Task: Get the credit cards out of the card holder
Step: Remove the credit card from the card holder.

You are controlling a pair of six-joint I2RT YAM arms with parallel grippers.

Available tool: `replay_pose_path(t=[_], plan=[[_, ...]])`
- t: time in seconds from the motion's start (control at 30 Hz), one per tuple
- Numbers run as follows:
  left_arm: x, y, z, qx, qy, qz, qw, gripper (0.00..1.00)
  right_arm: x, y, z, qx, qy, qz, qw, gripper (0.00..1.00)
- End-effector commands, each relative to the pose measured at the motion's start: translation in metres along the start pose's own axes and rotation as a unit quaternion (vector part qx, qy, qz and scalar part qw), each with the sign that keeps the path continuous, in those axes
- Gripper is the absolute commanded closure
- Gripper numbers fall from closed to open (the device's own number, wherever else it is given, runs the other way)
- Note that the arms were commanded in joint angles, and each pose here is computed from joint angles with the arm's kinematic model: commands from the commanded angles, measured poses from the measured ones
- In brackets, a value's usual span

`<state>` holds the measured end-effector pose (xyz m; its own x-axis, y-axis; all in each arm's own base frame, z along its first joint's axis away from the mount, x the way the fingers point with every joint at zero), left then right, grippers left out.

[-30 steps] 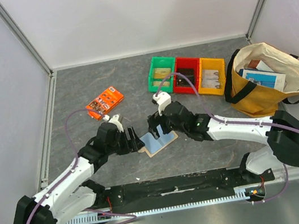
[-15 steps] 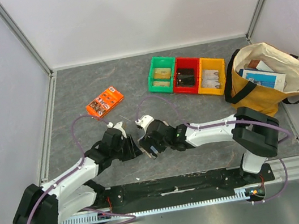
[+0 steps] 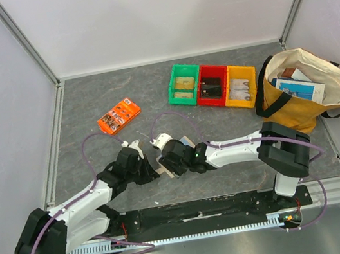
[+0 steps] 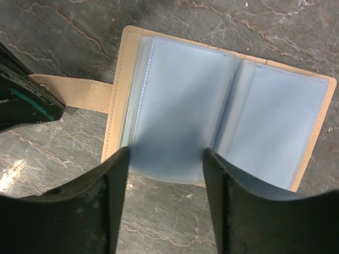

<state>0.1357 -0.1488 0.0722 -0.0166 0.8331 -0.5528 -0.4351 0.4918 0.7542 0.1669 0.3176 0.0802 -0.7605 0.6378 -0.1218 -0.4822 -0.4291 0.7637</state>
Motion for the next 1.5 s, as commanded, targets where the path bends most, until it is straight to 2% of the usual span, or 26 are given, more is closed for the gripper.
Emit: replay_pose_path(t=[0.0, 0.07, 0.3, 0.4, 0.6, 0.87, 1.07, 1.37, 1.47], plan=[[-0.001, 0.0, 0.002, -0.015, 0.004, -0.005, 1.0, 0.98, -0.001, 0.007, 0.013, -0.012, 0.004, -0.003, 1.0, 0.41], [-0.001, 0.0, 0.001, -0.015, 0.005, -0.004, 1.0, 0.98, 0.0, 0.01, 0.016, -0.014, 0.001, 0.011, 1.0, 0.46], [0.002, 0.002, 0.001, -0.022, 0.005, 0.001, 1.0, 0.98, -0.011, 0.012, 0.017, -0.006, -0.031, 0.03, 0.999, 0.52], [0.003, 0.004, 0.001, -0.025, 0.006, 0.002, 1.0, 0.98, -0.02, 0.016, 0.019, -0.011, -0.054, 0.036, 0.998, 0.48], [0.004, 0.004, 0.0, -0.025, 0.007, 0.003, 1.0, 0.98, -0.037, 0.021, 0.021, -0.019, -0.08, 0.023, 0.996, 0.32], [0.003, 0.005, 0.0, -0.025, 0.005, 0.001, 1.0, 0.98, -0.058, 0.023, 0.019, -0.022, -0.106, 0.012, 0.994, 0.29], [0.004, 0.005, 0.0, -0.026, 0.005, 0.002, 1.0, 0.98, -0.085, 0.026, 0.021, -0.033, -0.147, -0.025, 0.988, 0.28], [0.008, 0.006, 0.002, -0.036, 0.008, 0.021, 0.999, 0.98, -0.099, 0.033, 0.028, -0.048, -0.141, -0.048, 0.988, 0.28], [0.01, 0.006, 0.005, -0.05, 0.014, 0.035, 0.998, 0.98, -0.097, 0.033, 0.029, -0.048, -0.123, -0.027, 0.991, 0.3]])
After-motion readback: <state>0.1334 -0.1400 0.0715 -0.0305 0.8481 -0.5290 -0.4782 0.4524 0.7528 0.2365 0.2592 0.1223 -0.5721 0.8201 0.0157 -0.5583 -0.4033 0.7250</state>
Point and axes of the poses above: each gripper's point midway between its finger pads, its own y axis back along the fingers, its own x axis along the line the jaws close on, z = x × y, the point moved 7 cm from there along y, back along the fingers, and after that the axes turned 7 degrees about y, right-handed, at the moved point
